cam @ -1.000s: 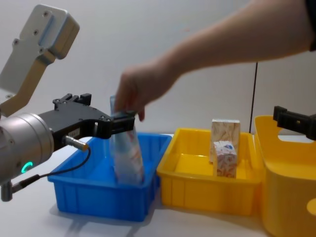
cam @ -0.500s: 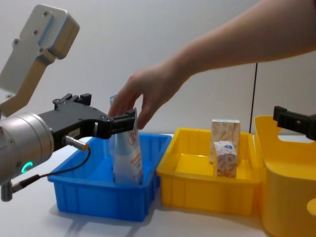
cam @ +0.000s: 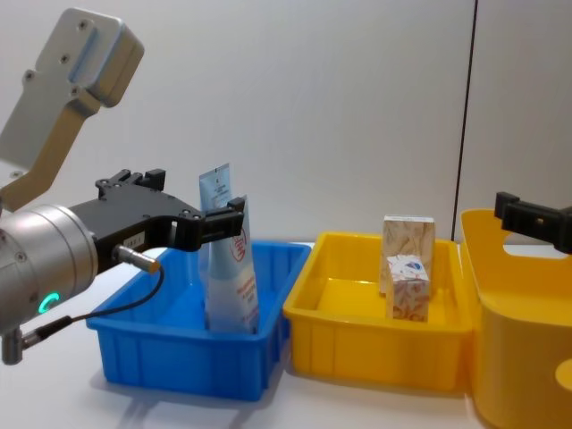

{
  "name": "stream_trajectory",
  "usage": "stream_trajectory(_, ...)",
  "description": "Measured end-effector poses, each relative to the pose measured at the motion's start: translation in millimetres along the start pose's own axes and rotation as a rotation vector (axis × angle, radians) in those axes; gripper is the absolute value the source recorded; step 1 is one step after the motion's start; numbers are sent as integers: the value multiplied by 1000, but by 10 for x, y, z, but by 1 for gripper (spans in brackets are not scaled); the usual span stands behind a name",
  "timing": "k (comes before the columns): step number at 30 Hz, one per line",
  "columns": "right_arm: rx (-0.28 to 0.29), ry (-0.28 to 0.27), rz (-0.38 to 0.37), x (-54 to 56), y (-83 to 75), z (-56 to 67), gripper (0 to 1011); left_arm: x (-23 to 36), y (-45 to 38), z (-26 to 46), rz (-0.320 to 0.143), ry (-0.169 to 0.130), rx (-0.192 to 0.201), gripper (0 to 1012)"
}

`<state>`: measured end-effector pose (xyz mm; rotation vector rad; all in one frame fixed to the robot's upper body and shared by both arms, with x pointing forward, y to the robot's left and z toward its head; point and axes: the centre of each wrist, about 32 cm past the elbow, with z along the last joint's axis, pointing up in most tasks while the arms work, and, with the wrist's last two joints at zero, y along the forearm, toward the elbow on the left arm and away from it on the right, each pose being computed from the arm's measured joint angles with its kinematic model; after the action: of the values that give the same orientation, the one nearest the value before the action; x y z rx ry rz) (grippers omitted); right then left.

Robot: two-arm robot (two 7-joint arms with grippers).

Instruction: Bimanual collaborative sorting of washing and personal care products

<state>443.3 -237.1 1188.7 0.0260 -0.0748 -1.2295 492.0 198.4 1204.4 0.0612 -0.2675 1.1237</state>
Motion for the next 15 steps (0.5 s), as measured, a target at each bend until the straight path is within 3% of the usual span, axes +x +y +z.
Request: stream_trajectory(15,0,0,0,0,0,0,1004,0,0,0,0,0,0,1001)
